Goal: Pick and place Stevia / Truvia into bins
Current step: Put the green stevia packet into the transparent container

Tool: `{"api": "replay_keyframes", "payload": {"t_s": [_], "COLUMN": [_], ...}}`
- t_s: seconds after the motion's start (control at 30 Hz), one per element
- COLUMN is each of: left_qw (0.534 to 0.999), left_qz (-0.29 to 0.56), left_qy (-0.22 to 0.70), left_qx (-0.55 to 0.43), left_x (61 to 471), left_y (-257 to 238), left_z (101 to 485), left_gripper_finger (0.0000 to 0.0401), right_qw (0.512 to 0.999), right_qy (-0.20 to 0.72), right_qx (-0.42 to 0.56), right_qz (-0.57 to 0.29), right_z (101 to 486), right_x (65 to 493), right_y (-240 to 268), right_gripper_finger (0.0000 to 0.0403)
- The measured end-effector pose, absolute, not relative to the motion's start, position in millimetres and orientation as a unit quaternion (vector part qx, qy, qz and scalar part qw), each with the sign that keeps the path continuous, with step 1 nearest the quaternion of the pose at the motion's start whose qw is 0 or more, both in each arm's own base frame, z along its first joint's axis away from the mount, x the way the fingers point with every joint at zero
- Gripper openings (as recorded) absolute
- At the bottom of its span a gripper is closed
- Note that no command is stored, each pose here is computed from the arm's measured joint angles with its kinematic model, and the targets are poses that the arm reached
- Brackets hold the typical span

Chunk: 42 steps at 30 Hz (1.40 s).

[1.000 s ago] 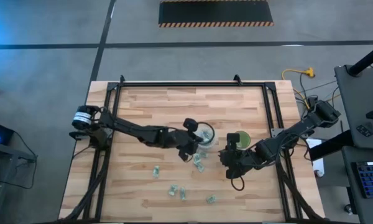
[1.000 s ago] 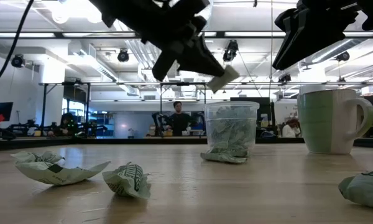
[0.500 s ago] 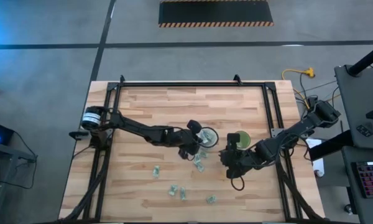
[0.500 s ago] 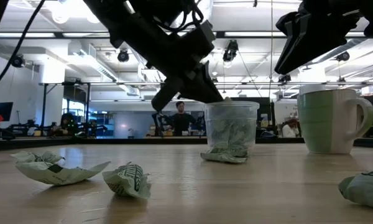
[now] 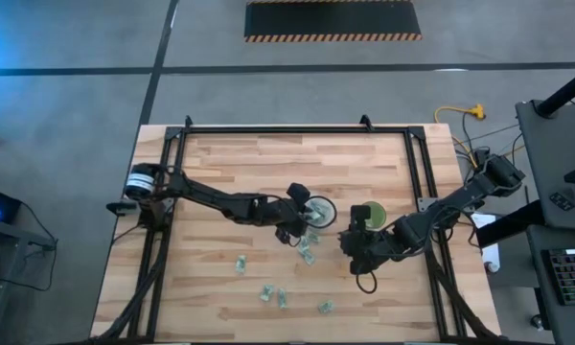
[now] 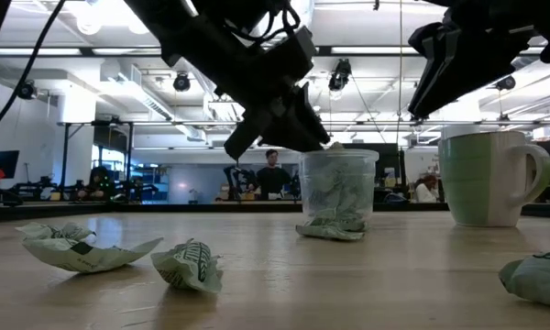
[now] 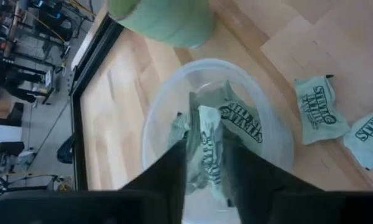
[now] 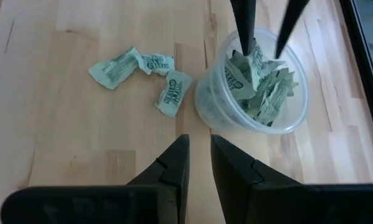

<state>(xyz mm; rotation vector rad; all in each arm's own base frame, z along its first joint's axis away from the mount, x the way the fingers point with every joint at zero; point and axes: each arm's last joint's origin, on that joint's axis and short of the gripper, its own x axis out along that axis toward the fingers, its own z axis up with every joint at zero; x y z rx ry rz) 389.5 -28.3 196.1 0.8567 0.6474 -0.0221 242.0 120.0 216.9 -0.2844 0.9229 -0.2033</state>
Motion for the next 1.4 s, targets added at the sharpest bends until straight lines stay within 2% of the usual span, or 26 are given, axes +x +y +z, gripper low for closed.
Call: {"api": "replay_keyframes", "payload": {"t_s": [0.2, 0.37, 0.57, 0.7, 0.83, 1.07, 1.4], "left_qw": [0.875, 0.888, 0.914, 0.914, 0.910, 0.901, 0.902], "left_qz": [0.017, 0.038, 0.059, 0.060, 0.060, 0.074, 0.088], "left_qy": [0.288, 0.262, 0.300, 0.352, 0.382, 0.397, 0.395], "left_qx": [0.389, 0.375, 0.266, 0.193, 0.149, 0.159, 0.153], "left_x": [384, 376, 350, 328, 311, 298, 283], "left_y": [-30, -32, -42, -54, -67, -77, -73], "left_z": [216, 238, 253, 244, 231, 214, 220], "left_gripper_finger": [0.0159, 0.0184, 0.0187, 0.0187, 0.0187, 0.0187, 0.0187], "right_qw": [0.879, 0.881, 0.908, 0.930, 0.943, 0.933, 0.916], "right_qy": [0.446, 0.443, 0.400, 0.358, 0.329, 0.346, 0.368], "right_qx": [-0.140, -0.136, -0.099, -0.083, -0.021, 0.046, -0.008], "right_qz": [-0.098, -0.098, -0.076, -0.026, -0.039, -0.084, -0.158], "right_z": [214, 214, 207, 198, 193, 163, 124], "right_x": [241, 241, 247, 252, 254, 265, 286], "right_y": [119, 120, 124, 126, 125, 130, 137], "right_gripper_finger": [0.0057, 0.0057, 0.0057, 0.0057, 0.0056, 0.0056, 0.0056]}}
